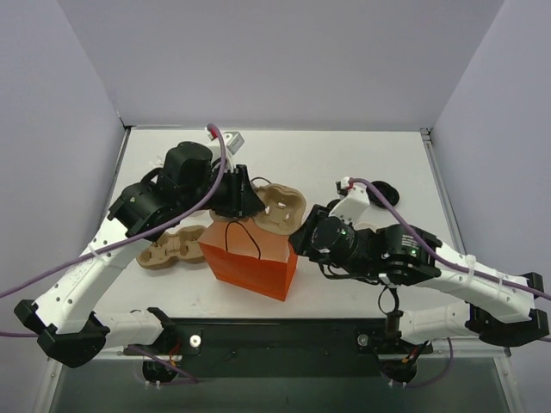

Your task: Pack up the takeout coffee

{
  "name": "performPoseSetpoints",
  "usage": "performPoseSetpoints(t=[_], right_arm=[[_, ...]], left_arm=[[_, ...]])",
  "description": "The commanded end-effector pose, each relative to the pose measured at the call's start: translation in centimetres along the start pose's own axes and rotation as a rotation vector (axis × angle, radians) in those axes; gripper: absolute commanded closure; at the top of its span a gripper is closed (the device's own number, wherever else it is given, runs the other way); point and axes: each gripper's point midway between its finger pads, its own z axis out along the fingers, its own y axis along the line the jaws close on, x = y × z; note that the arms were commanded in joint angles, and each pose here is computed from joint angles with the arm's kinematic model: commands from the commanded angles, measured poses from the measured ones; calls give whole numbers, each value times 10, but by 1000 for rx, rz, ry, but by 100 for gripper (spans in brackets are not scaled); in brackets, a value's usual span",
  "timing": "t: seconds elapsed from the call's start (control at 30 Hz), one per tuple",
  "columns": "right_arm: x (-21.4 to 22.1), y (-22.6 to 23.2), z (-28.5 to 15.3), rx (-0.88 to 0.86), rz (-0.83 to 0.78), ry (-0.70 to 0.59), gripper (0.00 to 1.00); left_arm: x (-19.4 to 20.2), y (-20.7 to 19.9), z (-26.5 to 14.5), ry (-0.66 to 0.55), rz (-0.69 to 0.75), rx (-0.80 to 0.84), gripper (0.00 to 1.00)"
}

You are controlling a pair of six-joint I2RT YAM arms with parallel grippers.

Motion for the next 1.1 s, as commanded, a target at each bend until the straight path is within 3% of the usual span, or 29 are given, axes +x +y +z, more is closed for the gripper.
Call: performPoseSetpoints(t=[0.0,0.43,1.07], right_arm=[[-31,-13,-18,-12,47,-121,64],[-44,-25,-26,-17,46,-166,60],[-32,-24,-12,13,29,-103,60]], left_arm=[[-23,-34,-31,-71,-28,139,59],[-1,-34,-38,-24,-130,239,58],[37,-15,-23,70,-199,306,58]])
